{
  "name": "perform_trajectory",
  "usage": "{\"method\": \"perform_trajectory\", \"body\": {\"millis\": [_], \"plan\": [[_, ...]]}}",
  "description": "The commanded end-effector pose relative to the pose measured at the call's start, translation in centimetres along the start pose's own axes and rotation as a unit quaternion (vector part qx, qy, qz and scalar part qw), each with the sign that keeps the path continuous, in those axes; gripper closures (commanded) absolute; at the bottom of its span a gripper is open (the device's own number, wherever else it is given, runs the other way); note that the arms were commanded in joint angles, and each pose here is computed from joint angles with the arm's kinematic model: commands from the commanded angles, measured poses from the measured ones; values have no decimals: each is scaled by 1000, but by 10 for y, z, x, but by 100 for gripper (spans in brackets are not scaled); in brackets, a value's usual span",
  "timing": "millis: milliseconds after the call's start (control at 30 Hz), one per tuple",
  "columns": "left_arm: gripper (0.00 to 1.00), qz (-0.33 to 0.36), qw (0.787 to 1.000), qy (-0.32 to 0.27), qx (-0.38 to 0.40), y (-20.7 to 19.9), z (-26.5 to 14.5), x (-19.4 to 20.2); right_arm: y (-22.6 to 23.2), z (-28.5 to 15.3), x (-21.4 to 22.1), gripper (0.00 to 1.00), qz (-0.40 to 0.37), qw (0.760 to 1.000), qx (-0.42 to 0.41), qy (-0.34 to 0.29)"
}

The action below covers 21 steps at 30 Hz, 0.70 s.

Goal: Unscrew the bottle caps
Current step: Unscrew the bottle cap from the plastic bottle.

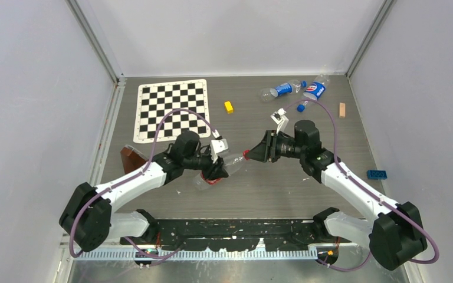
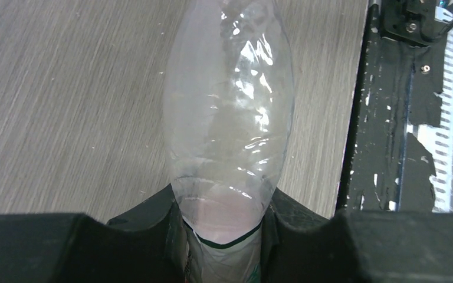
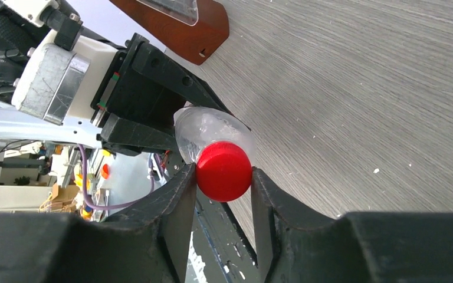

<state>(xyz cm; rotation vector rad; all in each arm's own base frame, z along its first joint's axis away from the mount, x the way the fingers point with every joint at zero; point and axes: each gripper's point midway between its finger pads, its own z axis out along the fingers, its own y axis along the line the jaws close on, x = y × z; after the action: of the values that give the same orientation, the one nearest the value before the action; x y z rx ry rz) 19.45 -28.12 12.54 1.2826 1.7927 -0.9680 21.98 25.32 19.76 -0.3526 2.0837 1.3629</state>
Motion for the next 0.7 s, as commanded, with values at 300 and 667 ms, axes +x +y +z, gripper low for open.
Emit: {"method": "perform_trajectory", "body": {"millis": [300, 667], "plan": [[93, 72, 972, -64, -214, 61, -21, -20, 20, -8, -46, 24, 44, 994, 36, -96], [94, 179, 929, -71, -316, 57, -36, -33, 12, 12, -58, 28, 159, 981, 33, -105]]}}
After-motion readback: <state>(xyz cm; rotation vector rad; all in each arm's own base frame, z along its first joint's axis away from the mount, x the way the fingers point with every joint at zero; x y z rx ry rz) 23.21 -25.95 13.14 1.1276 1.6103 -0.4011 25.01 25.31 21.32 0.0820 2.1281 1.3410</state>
